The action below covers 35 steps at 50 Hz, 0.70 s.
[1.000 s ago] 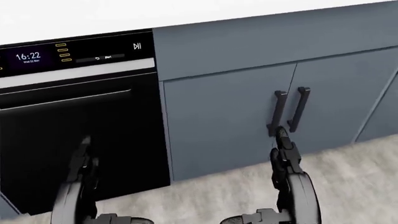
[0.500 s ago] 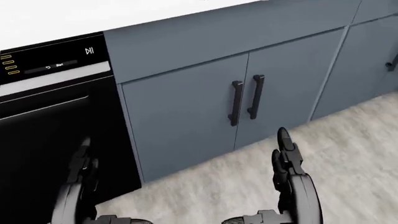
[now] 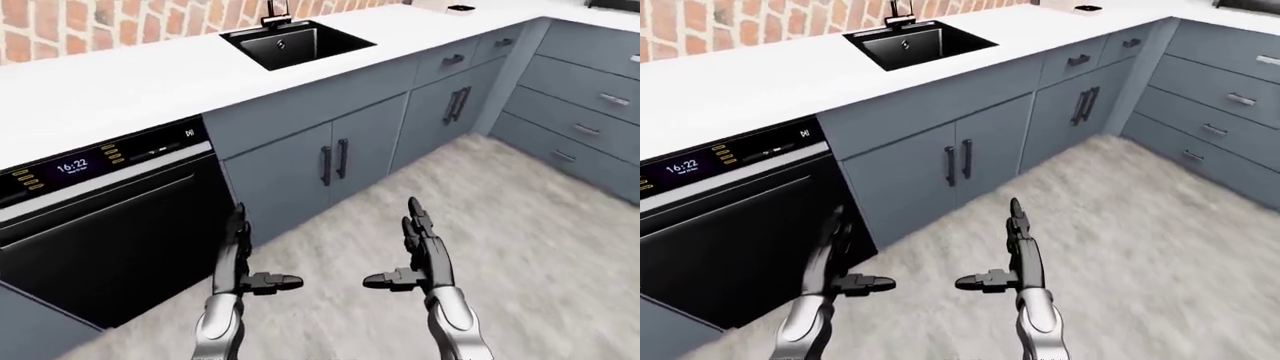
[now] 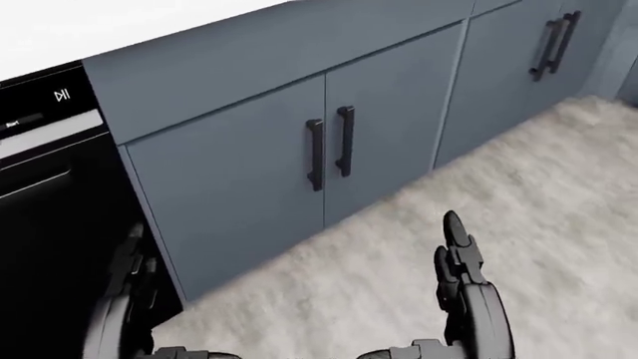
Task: Navigate to the shelves.
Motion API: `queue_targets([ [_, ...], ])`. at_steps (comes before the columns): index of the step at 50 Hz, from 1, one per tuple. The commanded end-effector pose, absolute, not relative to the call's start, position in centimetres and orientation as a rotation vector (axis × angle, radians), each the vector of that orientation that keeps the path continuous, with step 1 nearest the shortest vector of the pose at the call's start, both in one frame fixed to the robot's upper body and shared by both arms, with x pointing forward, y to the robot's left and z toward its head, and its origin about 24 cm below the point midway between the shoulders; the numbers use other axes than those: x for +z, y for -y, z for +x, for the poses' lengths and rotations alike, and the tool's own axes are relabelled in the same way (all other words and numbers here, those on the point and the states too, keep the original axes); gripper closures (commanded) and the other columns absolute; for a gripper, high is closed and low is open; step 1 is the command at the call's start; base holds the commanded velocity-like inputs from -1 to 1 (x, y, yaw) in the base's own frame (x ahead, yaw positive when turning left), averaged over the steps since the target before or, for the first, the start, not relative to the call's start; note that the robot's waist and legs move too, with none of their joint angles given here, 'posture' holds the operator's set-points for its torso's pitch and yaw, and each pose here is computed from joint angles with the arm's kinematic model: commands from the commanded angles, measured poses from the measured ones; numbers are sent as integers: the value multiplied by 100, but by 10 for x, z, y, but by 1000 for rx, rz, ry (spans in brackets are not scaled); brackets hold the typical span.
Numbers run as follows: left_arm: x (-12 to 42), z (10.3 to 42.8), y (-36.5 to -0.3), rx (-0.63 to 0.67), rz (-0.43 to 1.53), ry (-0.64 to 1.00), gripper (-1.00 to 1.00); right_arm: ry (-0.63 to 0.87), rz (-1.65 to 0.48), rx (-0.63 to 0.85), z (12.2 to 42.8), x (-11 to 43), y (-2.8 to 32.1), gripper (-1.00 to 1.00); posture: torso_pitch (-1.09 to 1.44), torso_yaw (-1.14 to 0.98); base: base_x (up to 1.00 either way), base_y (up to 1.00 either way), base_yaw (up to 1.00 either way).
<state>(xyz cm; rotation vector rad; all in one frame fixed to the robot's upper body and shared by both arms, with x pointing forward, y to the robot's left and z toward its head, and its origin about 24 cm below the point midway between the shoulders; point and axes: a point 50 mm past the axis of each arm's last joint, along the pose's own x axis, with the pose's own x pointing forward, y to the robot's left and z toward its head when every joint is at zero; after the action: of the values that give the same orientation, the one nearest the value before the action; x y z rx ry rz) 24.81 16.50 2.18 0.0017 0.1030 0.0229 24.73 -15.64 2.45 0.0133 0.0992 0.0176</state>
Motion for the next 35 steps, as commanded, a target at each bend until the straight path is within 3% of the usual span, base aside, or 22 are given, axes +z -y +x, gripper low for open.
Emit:
queue_targets([
  [1, 41, 254, -160, 0, 0, 0, -100, 6, 2, 13, 252, 45, 158, -100, 0, 0, -7, 0, -30],
  [35, 41, 254, -160, 0, 0, 0, -100, 9, 2, 17, 252, 44, 158, -100, 0, 0, -6, 0, -30],
])
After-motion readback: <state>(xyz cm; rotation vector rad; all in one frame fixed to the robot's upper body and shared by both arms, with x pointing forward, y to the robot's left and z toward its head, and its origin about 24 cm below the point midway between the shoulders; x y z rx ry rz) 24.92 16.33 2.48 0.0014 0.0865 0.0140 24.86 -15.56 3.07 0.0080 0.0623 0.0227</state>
